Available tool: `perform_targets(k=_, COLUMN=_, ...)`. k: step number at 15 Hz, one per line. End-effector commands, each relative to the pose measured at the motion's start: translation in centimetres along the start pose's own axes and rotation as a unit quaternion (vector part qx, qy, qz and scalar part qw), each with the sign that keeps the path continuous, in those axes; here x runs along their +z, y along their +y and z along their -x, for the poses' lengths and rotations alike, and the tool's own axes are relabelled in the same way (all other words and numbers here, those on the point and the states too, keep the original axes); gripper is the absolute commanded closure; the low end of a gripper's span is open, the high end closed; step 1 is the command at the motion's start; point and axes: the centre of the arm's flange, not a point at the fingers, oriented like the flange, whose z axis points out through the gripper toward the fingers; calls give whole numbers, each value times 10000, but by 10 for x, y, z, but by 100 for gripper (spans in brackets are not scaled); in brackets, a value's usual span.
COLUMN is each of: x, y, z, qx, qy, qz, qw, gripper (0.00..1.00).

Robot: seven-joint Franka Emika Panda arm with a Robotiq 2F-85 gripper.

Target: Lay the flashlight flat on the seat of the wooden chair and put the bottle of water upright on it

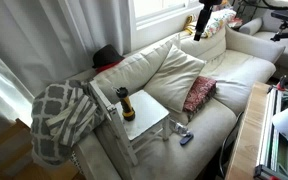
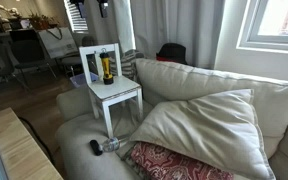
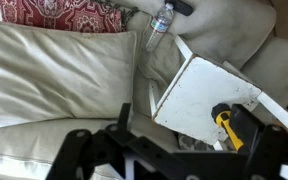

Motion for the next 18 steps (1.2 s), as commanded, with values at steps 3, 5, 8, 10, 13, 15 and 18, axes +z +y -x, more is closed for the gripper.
perform_targets(k=3, x=0, y=0, z=0, qx=0, qy=0, qz=0, qw=10000, gripper=0)
perform_targets(k=5, x=0, y=0, z=0, qx=0, qy=0, qz=0, qw=10000, gripper=0)
perform_targets(k=8, x=0, y=0, z=0, qx=0, qy=0, qz=0, qw=10000, gripper=0)
perform_targets(k=10, x=23, y=-14, z=-27, qx=-568, qy=39, qz=-334, qw=9978, gripper=0)
perform_targets(k=13, x=51, y=-43, z=-64, qx=-1239, qy=256, qz=-647, qw=9899, gripper=0)
perform_targets(k=15, x=76, y=-70, z=-92, qx=-1647, qy=302, qz=-951, qw=9813, gripper=0)
perform_targets(k=18, x=117, y=-106, z=-131, qx=-2209, qy=258, qz=-1326, qw=9659, gripper=0)
